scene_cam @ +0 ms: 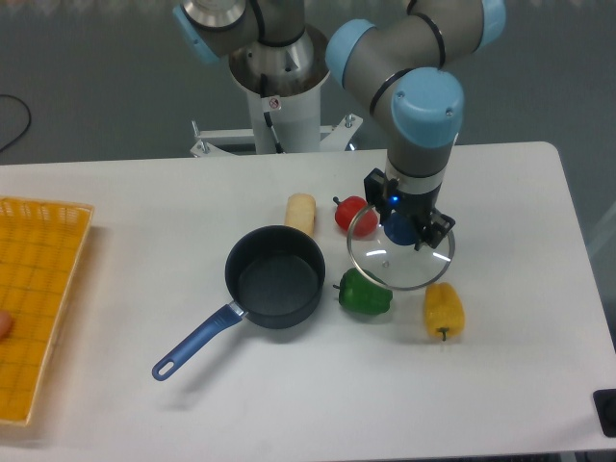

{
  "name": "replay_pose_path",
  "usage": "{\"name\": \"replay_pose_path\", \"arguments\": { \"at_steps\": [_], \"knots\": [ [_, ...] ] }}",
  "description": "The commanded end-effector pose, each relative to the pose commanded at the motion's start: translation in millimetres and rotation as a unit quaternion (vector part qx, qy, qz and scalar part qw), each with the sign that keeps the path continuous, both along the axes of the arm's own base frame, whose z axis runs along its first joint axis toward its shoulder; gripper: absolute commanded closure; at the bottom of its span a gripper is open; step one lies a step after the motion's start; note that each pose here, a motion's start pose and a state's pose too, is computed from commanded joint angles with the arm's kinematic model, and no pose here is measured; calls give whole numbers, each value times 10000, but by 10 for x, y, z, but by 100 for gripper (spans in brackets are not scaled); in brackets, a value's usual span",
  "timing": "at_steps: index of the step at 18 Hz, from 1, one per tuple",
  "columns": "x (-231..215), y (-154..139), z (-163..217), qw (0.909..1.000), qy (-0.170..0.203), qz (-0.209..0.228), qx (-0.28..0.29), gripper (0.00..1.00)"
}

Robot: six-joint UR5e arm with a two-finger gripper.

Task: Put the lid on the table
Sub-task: 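Carry the glass lid by its knob away from the peppers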

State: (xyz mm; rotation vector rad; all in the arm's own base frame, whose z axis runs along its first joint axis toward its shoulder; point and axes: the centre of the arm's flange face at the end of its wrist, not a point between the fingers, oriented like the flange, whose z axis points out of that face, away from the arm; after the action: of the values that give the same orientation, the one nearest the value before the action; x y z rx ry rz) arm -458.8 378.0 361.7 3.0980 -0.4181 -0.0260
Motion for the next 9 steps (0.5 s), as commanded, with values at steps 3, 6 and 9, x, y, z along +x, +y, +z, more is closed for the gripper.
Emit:
{"name": "replay_pose_path", "arguments": {
  "at_steps": [3, 6, 9],
  "knots": [
    [-65, -129, -19, 10000, -22, 38, -29, 43],
    [-113, -224, -19, 9999, -69, -130, -51, 42],
    [-168, -314, -57, 9999, -108, -84, -59, 42]
  ]
}}
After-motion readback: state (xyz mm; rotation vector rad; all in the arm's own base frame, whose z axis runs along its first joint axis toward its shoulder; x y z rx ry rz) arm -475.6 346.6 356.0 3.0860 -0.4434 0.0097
